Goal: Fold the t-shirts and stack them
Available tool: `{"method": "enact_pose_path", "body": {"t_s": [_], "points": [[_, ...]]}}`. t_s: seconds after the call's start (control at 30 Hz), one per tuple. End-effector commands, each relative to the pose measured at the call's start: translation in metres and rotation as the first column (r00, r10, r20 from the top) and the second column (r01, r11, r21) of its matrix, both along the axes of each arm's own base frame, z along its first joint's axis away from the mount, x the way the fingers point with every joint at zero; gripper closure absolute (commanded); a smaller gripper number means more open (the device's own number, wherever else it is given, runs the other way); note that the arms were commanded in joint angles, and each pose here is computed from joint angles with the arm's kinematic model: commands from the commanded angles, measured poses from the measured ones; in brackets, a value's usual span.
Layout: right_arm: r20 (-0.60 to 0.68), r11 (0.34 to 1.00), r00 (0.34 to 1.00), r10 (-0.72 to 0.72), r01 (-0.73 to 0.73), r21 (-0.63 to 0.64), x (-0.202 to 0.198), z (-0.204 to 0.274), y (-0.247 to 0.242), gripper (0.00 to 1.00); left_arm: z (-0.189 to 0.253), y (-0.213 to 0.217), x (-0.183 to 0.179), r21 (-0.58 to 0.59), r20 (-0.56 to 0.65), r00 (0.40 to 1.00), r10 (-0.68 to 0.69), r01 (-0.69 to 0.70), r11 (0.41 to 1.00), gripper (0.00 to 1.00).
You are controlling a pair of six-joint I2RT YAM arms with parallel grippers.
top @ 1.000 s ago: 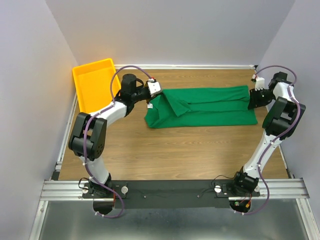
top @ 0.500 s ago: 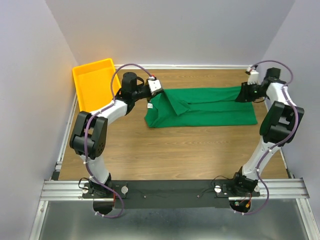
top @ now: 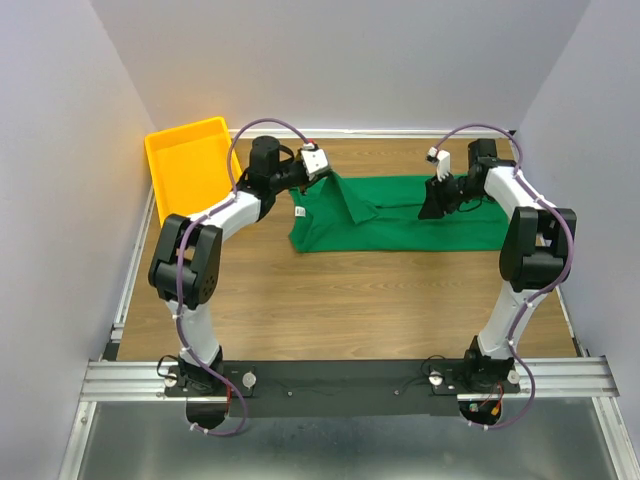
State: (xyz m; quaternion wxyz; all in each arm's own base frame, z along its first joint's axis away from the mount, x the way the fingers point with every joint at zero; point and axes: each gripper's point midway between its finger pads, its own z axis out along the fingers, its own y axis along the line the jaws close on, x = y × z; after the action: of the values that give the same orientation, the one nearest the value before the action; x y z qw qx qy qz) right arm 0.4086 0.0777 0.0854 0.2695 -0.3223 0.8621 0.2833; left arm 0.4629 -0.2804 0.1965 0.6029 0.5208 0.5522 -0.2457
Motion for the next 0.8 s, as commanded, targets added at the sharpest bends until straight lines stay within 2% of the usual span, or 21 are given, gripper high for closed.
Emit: {"method": "enact_pose_path", "body": {"t_s": [0.0, 0.77], "points": [[0.047, 0.999, 0.999, -0.001, 0.0, 0.039, 0.007, 0.028, 0.005, 0.5, 0.002, -0.014, 0.01, -0.017, 0.005, 1.0, 0.004, -0.004, 1.0, 1.0], [0.048, 0.999, 0.999, -0.014, 0.012, 0.048, -0.007, 0.038, 0.008, 0.49, -0.012, -0.052, 0.026, -0.053, -0.085, 0.996, 0.023, -0.027, 0.998, 1.0]]}}
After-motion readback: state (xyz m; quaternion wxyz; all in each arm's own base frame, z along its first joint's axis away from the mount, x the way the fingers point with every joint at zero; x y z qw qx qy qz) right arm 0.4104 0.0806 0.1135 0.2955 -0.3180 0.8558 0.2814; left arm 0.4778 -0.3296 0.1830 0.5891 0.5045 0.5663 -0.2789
